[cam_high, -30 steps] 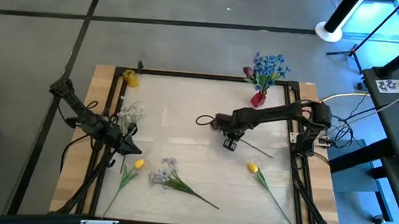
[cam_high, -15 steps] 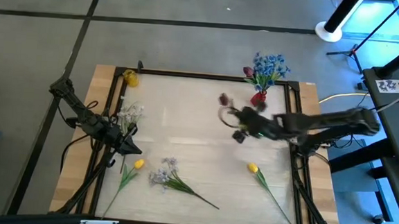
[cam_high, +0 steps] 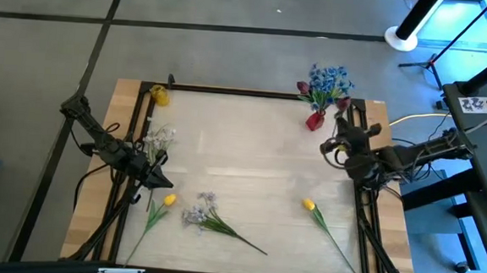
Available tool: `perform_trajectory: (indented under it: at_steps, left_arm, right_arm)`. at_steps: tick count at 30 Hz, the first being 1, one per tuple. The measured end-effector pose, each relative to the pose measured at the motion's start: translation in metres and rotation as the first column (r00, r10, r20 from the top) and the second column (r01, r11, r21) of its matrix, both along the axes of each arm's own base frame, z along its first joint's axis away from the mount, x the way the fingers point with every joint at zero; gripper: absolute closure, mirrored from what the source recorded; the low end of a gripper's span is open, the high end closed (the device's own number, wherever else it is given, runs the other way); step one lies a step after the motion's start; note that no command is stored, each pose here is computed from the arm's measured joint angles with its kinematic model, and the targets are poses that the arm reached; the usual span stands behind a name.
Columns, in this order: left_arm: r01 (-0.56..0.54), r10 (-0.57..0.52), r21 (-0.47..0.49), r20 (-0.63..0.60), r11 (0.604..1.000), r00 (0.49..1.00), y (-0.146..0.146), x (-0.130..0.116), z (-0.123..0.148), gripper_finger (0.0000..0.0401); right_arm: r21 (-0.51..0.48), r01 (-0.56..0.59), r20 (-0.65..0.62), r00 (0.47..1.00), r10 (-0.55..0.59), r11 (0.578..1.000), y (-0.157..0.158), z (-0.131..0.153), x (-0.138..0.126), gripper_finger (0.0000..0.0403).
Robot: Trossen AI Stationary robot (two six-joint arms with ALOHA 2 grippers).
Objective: Sort flowers into vase by color
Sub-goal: Put the red flower into the red vase
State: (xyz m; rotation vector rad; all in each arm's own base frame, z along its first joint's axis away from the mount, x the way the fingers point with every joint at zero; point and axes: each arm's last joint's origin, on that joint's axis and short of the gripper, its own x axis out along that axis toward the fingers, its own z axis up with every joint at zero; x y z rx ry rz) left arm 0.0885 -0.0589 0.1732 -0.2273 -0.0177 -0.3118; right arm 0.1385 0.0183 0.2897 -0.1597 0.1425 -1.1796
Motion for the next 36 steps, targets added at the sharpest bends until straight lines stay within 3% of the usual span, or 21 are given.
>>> perform_trajectory:
  at_steps: [5, 10, 12, 21, 30, 36]
  left_arm:
    - [0.000, 0.000, 0.000, 0.000, 1.000, 1.000, 0.000, 0.000, 0.000, 0.0401]
    - [0.000, 0.000, 0.000, 0.000, 1.000, 1.000, 0.000, 0.000, 0.000, 0.0401]
    - [0.000, 0.000, 0.000, 0.000, 1.000, 1.000, 0.000, 0.000, 0.000, 0.0401]
    - [0.000, 0.000, 0.000, 0.000, 1.000, 1.000, 0.000, 0.000, 0.000, 0.0401]
    - [0.000, 0.000, 0.000, 0.000, 1.000, 1.000, 0.000, 0.000, 0.000, 0.0401]
    - [0.000, 0.000, 0.000, 0.000, 1.000, 1.000, 0.000, 0.000, 0.000, 0.0401]
  right_arm:
    - [0.068, 0.076, 0.100, 0.991, -0.083, 0.995, -0.019, 0.005, -0.007, 0.0397]
    - [0.190, 0.002, 0.125, 0.992, -0.026, 0.982, -0.040, 0.007, -0.006, 0.0396]
    - [0.196, -0.031, 0.144, 0.990, 0.003, 0.980, -0.047, 0.012, -0.002, 0.0396]
    - [-0.044, -0.008, 0.301, 0.954, 0.021, 0.999, -0.067, 0.052, -0.004, 0.0397]
    - [-0.137, 0.066, 0.314, 0.949, -0.019, 0.988, -0.086, 0.013, -0.008, 0.0399]
    - [-0.117, 0.054, 0.298, 0.954, -0.017, 0.992, -0.094, -0.010, -0.009, 0.0399]
